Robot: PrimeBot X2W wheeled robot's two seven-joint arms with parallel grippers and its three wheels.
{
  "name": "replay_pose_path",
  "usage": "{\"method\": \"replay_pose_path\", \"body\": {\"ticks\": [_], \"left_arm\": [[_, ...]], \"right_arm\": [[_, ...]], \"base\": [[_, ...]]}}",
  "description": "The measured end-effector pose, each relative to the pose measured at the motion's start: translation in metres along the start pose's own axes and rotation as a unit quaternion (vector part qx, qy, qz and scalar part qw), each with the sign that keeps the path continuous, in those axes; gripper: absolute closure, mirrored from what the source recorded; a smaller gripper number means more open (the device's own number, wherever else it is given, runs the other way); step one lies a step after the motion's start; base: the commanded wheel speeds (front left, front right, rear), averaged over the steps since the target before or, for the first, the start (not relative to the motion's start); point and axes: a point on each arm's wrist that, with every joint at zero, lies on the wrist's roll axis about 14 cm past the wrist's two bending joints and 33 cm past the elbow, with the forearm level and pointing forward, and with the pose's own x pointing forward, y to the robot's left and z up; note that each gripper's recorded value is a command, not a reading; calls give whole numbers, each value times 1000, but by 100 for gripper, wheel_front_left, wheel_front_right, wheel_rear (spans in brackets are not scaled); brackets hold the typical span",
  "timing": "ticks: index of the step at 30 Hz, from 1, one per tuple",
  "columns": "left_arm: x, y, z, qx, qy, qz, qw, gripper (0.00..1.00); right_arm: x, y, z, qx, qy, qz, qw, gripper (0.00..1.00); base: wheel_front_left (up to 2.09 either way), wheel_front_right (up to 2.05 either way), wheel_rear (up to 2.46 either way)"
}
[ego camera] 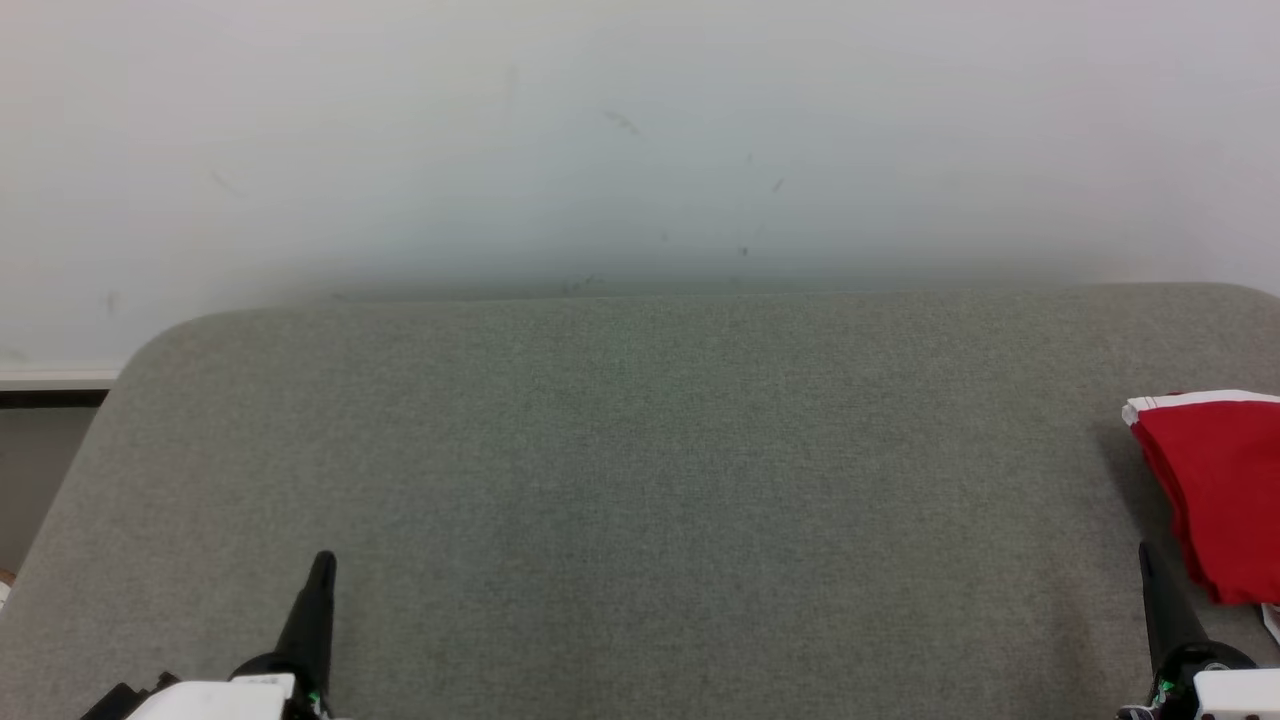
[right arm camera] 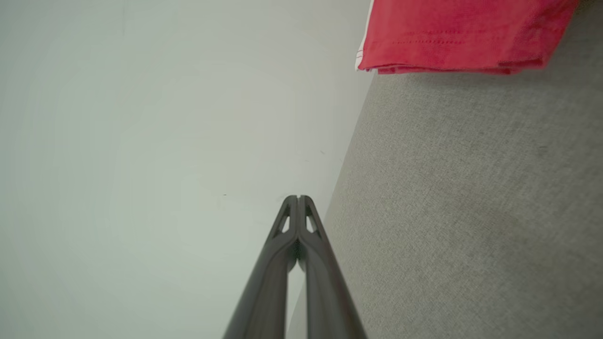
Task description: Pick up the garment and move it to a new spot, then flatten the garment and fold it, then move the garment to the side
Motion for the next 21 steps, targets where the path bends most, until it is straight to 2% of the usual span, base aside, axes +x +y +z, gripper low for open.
{"method": "replay_pose_path", "body": {"ticks": [21], "left_arm": [[5, -7, 7, -54, -4, -17, 998, 100]], "right_arm": [[7, 5, -3, 61, 7, 10, 998, 100]], "base": [[0, 0, 0]]}}
